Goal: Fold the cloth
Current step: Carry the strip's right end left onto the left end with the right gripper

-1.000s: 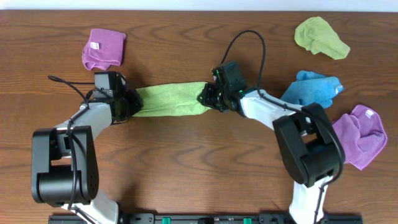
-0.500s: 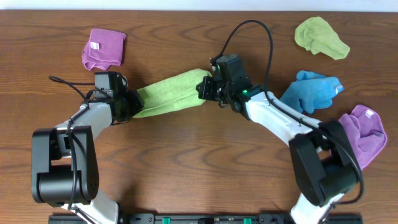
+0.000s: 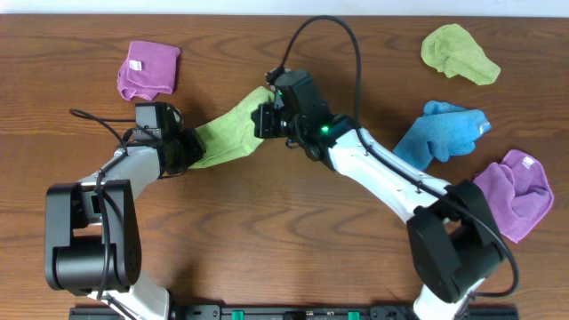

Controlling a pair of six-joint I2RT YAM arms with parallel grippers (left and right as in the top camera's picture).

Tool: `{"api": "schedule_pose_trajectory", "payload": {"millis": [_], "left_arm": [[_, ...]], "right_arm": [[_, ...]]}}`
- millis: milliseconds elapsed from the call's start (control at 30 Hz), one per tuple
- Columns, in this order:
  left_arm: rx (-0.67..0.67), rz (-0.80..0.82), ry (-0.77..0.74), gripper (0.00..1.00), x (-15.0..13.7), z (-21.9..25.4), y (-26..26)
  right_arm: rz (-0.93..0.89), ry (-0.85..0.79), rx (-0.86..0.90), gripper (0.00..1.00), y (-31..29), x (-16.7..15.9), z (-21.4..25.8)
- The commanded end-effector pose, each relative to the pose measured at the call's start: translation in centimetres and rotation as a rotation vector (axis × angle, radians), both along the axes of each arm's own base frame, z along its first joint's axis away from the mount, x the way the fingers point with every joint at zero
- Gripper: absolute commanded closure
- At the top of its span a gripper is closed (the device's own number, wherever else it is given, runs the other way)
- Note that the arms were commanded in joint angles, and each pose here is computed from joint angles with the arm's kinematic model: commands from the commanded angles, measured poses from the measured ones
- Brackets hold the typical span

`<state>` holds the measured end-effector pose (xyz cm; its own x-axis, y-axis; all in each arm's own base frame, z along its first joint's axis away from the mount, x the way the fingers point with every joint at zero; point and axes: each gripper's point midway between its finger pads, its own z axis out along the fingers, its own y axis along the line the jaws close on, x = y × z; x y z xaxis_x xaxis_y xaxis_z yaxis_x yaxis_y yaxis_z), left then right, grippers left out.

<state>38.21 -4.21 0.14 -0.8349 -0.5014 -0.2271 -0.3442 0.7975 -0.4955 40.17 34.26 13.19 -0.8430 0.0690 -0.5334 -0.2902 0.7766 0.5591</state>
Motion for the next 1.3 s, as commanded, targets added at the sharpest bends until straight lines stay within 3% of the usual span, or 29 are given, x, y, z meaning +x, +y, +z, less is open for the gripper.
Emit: {"api": "schedule_pose_trajectory", "payload": {"millis": [0,800,1267], "left_arm": [[0.001,0.006,0.016,0.94,0.1,-0.4,0.1],[-0.04,-0.018,-0.031,0.94,0.6,1.7,-0.6],[0.189,0.051,-0.184,0.94,-0.7,10.0,3.0]], "right_arm": [[0.04,-0.034,-0.034,0.99,1.9,0.7,-0.7],[0.229,-0.012,-0.089,0.99,9.2,-2.7,-3.9],[0.255,-0.056,-0.102,0.99,10.4,-3.4,-4.0]]}}
